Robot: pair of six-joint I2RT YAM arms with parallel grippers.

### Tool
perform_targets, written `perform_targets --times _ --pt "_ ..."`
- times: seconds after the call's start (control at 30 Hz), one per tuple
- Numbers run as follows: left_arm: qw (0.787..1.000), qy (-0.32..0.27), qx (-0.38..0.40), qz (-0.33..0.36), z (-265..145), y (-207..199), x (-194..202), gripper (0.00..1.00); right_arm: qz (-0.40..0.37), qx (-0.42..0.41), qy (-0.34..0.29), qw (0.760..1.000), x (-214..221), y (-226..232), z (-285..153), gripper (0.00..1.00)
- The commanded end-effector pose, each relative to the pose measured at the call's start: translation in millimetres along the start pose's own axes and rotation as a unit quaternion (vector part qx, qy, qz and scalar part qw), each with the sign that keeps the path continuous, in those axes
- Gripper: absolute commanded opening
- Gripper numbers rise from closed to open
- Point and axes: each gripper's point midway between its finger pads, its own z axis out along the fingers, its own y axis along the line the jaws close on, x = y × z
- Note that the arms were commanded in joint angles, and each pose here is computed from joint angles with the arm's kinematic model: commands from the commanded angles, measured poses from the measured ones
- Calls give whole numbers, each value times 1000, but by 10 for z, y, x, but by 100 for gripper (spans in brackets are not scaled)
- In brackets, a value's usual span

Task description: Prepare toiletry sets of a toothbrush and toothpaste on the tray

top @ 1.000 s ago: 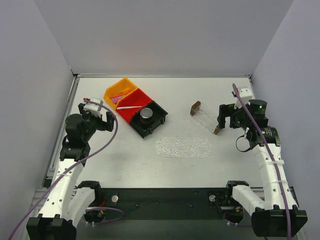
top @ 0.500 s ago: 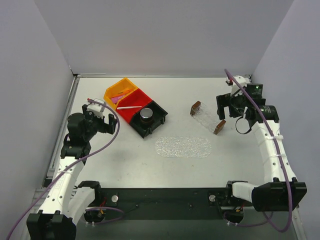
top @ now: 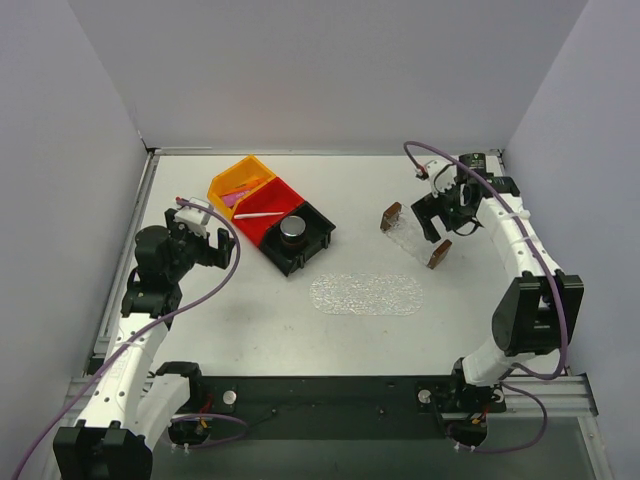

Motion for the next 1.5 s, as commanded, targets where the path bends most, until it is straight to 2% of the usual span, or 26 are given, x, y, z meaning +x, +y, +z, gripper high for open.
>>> perform_targets --times 0.0,0.37,1.17,1.37,1.47 --pt "1000 -21 4 16 -6 1 -172 97 -52 -35 5 998 -125 5 40 100" --pt "1000 -19 -4 24 6 38 -136 98 -86 -99 43 990 -65 74 491 100" --pt "999 -18 -8 33 23 59 -87 97 -114 -126 101 980 36 133 1042 100" --pt "999 -20 -9 36 13 62 -92 97 -117 -127 112 979 73 164 1105 91" --pt "999 -22 -10 38 6 61 -100 97 -118 -126 109 979 56 181 1067 82"
